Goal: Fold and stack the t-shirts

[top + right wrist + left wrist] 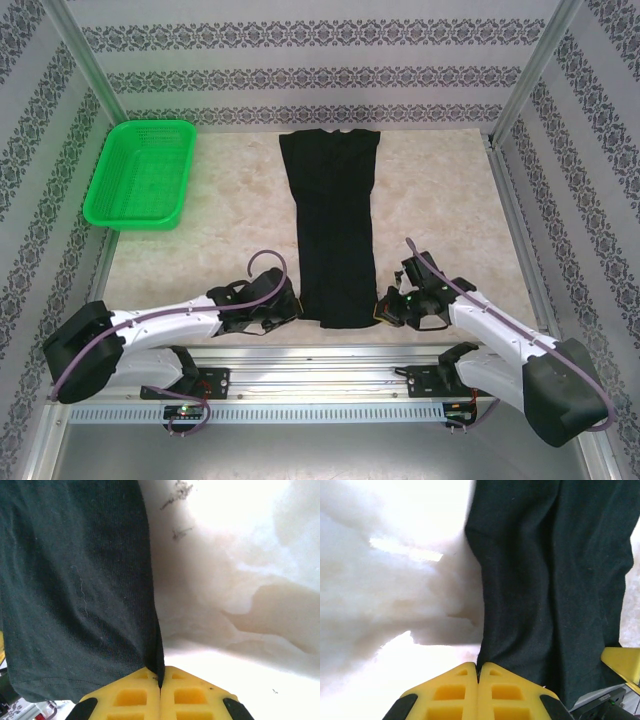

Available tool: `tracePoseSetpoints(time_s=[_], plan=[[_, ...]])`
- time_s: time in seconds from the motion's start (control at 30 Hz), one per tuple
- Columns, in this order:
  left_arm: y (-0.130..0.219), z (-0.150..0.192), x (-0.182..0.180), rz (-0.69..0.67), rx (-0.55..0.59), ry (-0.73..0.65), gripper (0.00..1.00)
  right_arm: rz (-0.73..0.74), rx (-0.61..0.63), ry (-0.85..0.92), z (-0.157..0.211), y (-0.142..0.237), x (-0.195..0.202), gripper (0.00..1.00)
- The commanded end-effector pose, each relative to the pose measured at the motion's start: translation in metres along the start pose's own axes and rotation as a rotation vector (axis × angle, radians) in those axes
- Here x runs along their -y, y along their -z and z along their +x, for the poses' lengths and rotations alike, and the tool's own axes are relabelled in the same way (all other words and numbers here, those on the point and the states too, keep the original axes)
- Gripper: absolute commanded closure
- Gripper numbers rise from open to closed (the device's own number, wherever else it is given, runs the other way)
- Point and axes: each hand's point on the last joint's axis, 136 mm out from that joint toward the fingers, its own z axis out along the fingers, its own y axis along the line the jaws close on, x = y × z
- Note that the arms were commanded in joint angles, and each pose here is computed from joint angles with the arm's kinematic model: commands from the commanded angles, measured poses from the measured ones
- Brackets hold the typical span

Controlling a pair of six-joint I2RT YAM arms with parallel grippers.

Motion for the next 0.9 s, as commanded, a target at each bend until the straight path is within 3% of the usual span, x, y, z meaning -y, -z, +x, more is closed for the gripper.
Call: tracePoseSetpoints(time_s=[0.0,0.17,0.4,0.87], plan=[[0.005,0.0,-0.031,-0.091,0.027,0.029,1.0,0.079,-0.028,-0.048,0.013,0.0,0.025,0.99],[0.014,0.001,-0.034,-0.084,0.04,0.03,1.0,0.059,-0.016,-0.057,0.016,0.004,0.024,0.99],[0.024,-0.005,0.017,-0.003,0.025,-0.021,1.0,0.032,-0.002,-0.038,0.007,0.02,-0.002,0.99],[0.091,-0.076,0.074,0.073,0.135,-0.035,1.0,-0.013,0.11,0.057,-0.062,0.092,-0.089,0.98]])
